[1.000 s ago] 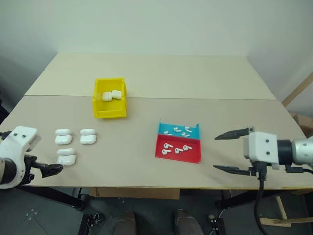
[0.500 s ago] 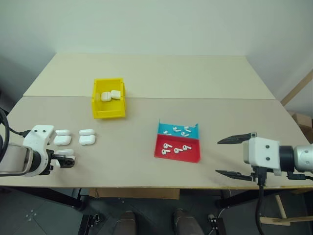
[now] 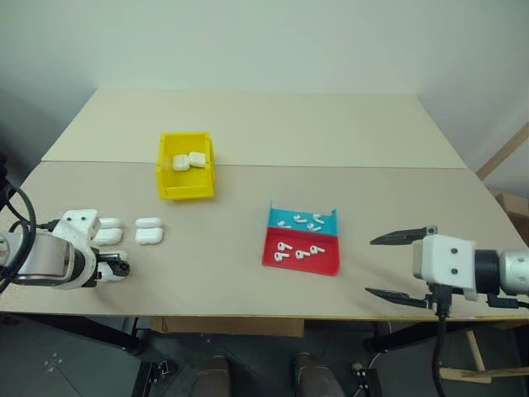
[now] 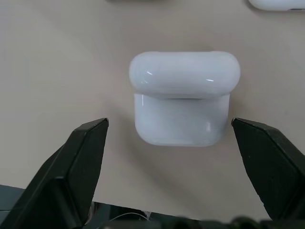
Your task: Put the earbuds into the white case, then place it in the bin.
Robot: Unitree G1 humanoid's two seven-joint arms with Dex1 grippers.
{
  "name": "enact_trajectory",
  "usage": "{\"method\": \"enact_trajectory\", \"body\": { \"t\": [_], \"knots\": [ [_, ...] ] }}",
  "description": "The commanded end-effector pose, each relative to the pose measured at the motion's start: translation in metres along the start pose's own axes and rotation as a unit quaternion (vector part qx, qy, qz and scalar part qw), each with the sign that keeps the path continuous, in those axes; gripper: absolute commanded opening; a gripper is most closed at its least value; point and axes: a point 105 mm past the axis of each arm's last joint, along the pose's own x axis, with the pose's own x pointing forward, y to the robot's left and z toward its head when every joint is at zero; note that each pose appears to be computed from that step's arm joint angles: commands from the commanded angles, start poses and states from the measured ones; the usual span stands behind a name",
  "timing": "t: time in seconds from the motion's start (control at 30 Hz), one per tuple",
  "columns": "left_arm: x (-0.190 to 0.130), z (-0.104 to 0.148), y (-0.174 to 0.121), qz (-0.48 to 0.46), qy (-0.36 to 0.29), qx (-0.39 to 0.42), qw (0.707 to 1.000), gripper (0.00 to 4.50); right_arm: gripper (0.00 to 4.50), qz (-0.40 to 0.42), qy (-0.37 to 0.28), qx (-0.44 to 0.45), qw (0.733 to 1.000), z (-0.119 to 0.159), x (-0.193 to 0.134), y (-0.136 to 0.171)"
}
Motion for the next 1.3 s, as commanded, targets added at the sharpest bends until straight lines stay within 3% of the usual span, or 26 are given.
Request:
{"method": "enact_trajectory", "body": {
  "t": [0.03,0.8,1.03,1.2,1.3],
  "knots": [
    [0.000,0.005,-0.002,-0.006,-0.007,-0.010,1.000,4.50,4.47,-0.022,-0.001,-0.016,1.000,0.007,-0.006,-0.006],
    [0.011,0.009,-0.010,0.006,-0.013,0.013,1.000,4.50,4.47,-0.019,0.011,-0.017,1.000,0.004,-0.007,-0.004],
    [0.012,0.009,-0.016,-0.009,-0.010,0.010,1.000,2.75,4.50,-0.020,0.015,-0.017,1.000,0.003,-0.007,-0.004],
    [0.011,0.012,-0.016,-0.003,-0.019,0.009,1.000,2.75,4.50,-0.022,0.015,-0.017,0.999,0.003,-0.007,-0.004],
    [-0.002,0.024,-0.024,-0.009,-0.063,0.041,0.997,2.75,4.50,-0.025,0.017,-0.019,0.999,0.003,-0.008,-0.006]
  ]
}}
